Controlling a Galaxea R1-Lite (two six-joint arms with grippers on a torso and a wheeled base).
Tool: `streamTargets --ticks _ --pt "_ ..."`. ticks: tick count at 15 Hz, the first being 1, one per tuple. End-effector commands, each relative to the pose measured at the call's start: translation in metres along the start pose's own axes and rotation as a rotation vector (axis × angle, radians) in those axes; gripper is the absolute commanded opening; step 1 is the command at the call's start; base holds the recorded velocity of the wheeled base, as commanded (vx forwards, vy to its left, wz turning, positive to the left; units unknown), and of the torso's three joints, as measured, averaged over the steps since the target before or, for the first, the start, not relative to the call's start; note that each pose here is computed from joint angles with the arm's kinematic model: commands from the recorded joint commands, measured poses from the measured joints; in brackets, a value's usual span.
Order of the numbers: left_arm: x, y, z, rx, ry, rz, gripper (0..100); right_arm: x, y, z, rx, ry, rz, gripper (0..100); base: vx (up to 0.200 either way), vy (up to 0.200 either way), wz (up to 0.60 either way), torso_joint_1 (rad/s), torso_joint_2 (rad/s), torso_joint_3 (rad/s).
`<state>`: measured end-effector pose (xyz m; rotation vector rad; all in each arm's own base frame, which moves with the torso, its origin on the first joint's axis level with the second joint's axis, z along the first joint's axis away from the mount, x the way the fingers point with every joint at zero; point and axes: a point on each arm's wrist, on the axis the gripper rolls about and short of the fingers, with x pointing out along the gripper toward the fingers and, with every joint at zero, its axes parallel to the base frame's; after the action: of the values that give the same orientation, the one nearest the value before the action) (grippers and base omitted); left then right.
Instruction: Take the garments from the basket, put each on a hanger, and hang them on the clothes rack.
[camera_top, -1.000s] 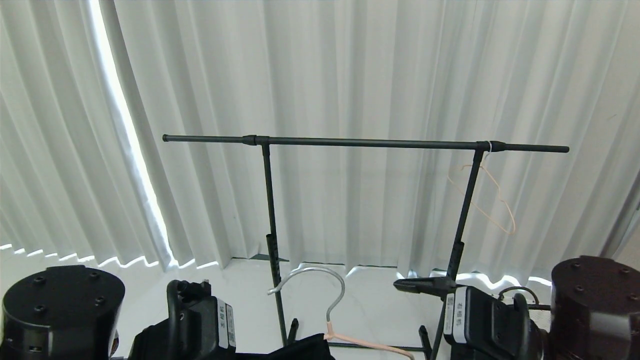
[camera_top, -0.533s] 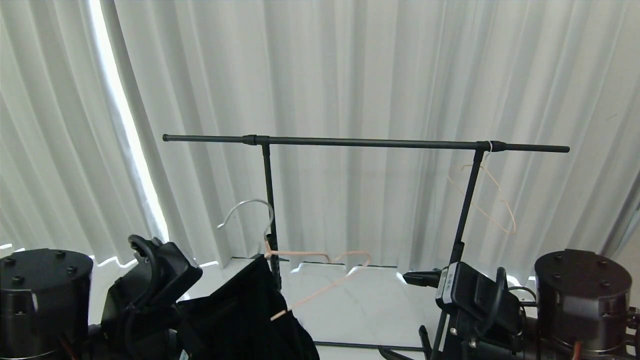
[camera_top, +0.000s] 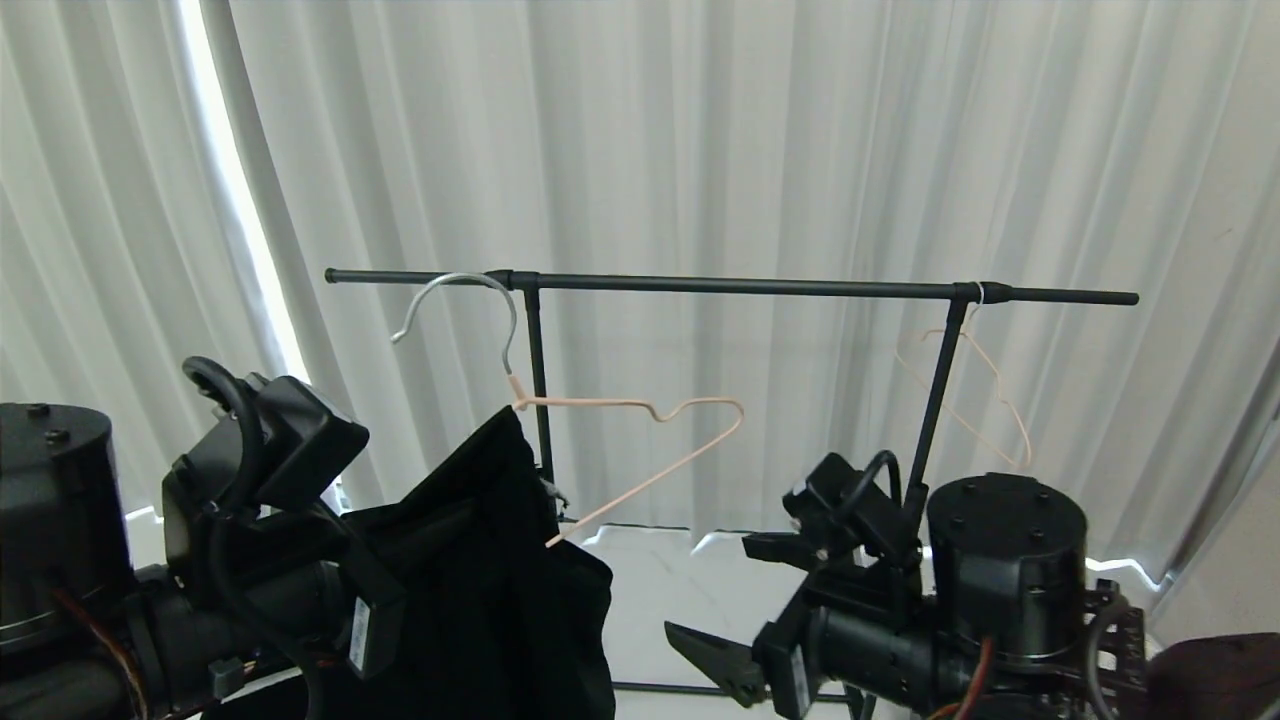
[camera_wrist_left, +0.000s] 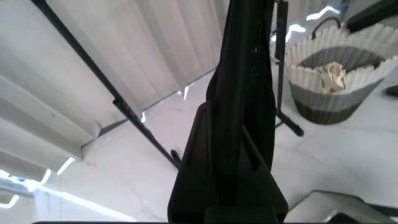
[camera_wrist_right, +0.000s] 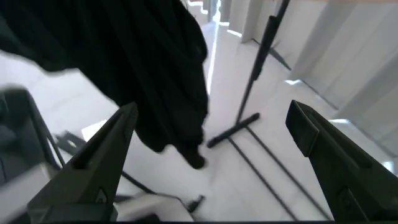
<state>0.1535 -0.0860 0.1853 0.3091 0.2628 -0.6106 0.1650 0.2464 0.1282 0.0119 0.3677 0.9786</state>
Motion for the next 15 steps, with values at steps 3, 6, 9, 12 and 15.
streamTargets --ticks 3,6,9,12,15 --pt "0.0 0.001 0.003 0.002 -0.011 0.001 0 0.064 0.012 0.005 0.107 -0.056 -0.068 100 0.0 0.0 0.0 0.0 0.0 0.0" --pt "0.001 0.001 0.006 0.004 -0.017 0.0 0 0.071 0.01 -0.001 0.105 -0.042 -0.096 100 0.0 0.0 0.0 0.0 0.0 0.0" --pt "0.001 0.0 0.01 0.007 -0.033 -0.009 0 0.079 0.011 -0.014 0.095 -0.016 -0.15 100 0.0 0.0 0.0 0.0 0.0 0.0" --pt "0.001 0.0 0.015 0.009 -0.049 -0.009 0 0.078 0.008 -0.027 0.084 0.031 -0.168 100 0.0 0.0 0.0 0.0 0.0 0.0" --pt "0.0 0.0 0.016 0.009 -0.053 -0.005 0 0.072 0.002 -0.043 0.052 0.086 -0.219 100 0.0 0.0 0.0 0.0 0.0 0.0"
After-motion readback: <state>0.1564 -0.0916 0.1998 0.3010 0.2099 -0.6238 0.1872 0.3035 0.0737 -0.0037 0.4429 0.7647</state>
